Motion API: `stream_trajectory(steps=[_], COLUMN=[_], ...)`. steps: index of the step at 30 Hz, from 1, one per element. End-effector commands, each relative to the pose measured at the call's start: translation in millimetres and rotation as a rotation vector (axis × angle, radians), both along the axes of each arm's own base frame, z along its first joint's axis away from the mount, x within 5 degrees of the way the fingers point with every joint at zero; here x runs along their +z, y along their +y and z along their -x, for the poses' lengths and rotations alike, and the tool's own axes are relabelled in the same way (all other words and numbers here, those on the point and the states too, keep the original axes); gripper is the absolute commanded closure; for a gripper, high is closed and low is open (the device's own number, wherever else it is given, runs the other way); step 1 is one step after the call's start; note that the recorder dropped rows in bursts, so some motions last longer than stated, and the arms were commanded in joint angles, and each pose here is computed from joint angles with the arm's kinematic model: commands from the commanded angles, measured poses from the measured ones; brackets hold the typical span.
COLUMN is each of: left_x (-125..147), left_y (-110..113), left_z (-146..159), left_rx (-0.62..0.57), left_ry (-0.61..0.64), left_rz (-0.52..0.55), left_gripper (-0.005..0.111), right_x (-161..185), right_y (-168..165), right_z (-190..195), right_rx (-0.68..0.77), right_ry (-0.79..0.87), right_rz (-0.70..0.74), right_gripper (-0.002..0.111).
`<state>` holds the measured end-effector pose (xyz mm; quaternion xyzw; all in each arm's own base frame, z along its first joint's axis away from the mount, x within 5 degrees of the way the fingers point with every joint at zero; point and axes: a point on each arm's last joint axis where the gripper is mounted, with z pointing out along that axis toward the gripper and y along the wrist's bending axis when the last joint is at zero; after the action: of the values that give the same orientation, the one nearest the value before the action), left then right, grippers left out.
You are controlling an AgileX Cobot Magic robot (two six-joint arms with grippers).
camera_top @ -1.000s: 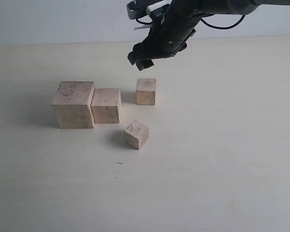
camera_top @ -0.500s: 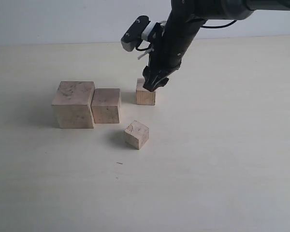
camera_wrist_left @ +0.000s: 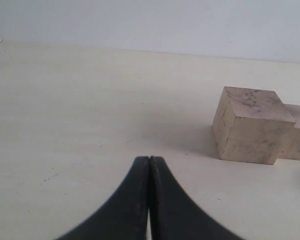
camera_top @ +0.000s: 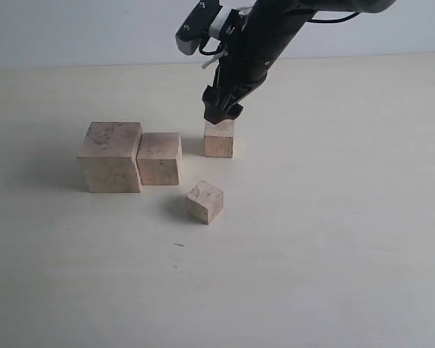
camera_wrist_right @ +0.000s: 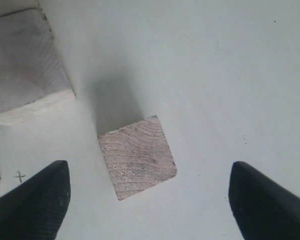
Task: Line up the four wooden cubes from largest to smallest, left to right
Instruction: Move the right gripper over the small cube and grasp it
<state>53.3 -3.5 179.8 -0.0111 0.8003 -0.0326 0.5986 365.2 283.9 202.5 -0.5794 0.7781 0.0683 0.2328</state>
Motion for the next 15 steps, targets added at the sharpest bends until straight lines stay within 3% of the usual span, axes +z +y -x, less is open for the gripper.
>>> stream_trajectory(steps=[1, 7, 15], left_x=[2, 2, 2], left_y=[0, 0, 0], left_z=[0, 0, 0], left_rx=[0.002, 0.002, 0.002], left_ry=[-0.019, -0.019, -0.019], left_rz=[-0.001, -0.001, -0.001], left_gripper=[0.107, 0.107, 0.107], right_x=[7, 2, 5], right_y=[1, -12, -18], right_z=[0, 0, -7], right_rx=[-0.008, 0.073, 0.130], right_ry=[-0.012, -0.028, -0.003], right_rz=[-0.042, 0.139, 0.012], right_gripper=[0.026, 0.026, 0.026])
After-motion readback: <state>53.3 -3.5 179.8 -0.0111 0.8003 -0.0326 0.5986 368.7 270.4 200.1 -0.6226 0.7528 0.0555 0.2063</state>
